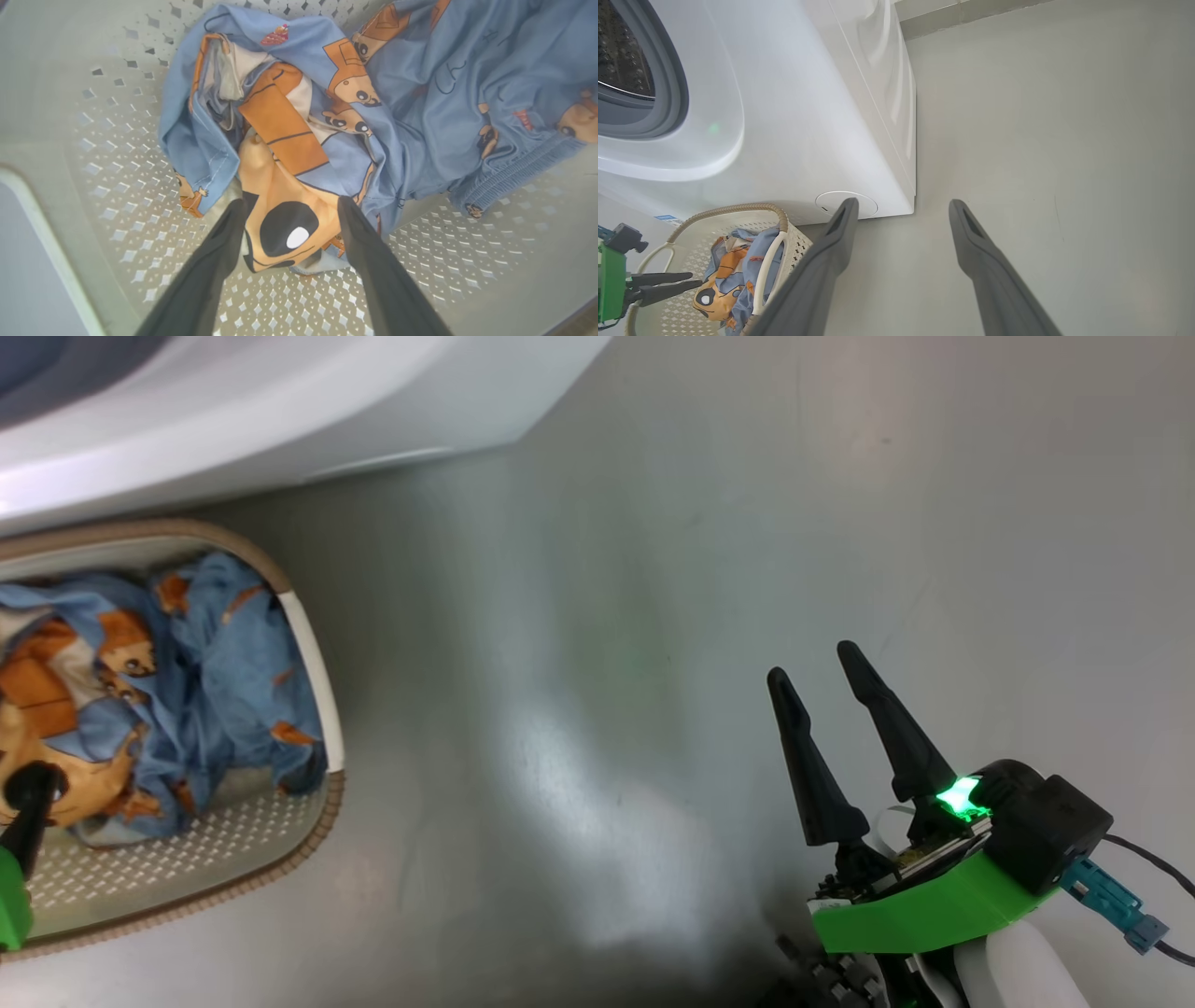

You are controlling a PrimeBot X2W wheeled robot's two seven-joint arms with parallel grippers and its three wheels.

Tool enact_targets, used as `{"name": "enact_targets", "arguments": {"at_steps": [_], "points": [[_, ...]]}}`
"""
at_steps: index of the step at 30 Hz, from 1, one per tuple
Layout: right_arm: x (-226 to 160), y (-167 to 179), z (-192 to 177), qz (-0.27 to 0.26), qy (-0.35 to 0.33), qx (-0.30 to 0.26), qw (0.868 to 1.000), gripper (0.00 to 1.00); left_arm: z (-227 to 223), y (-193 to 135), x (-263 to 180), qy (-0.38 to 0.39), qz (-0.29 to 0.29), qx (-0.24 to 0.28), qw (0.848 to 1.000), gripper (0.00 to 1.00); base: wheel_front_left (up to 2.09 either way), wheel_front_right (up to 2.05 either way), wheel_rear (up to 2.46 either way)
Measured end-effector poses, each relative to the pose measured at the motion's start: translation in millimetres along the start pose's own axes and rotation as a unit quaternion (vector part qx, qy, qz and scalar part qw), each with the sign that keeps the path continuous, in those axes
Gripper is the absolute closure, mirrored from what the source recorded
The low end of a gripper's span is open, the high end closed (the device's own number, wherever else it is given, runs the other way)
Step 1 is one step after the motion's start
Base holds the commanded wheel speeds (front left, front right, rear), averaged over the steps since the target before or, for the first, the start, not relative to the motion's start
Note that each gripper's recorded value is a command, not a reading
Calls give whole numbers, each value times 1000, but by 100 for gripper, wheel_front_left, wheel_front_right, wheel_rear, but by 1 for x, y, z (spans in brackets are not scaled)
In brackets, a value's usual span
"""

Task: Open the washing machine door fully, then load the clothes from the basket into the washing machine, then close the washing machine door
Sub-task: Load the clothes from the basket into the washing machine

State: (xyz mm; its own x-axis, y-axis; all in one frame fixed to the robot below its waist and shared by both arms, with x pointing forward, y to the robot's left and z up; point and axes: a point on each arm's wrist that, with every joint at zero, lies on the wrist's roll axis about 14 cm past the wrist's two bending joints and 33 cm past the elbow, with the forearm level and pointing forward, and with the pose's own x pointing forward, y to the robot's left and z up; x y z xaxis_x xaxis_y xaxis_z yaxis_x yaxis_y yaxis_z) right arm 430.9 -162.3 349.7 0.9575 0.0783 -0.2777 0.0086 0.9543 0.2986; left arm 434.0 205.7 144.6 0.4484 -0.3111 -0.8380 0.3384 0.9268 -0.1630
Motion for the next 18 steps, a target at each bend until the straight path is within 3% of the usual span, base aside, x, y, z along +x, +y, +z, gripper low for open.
{"name": "enact_targets", "arguments": {"at_steps": [18], "points": [[6, -12, -16, -13, 19, -4, 1000, 0, -12, -5, 34, 33, -30, 21, 999, 0, 0, 0, 0]]}}
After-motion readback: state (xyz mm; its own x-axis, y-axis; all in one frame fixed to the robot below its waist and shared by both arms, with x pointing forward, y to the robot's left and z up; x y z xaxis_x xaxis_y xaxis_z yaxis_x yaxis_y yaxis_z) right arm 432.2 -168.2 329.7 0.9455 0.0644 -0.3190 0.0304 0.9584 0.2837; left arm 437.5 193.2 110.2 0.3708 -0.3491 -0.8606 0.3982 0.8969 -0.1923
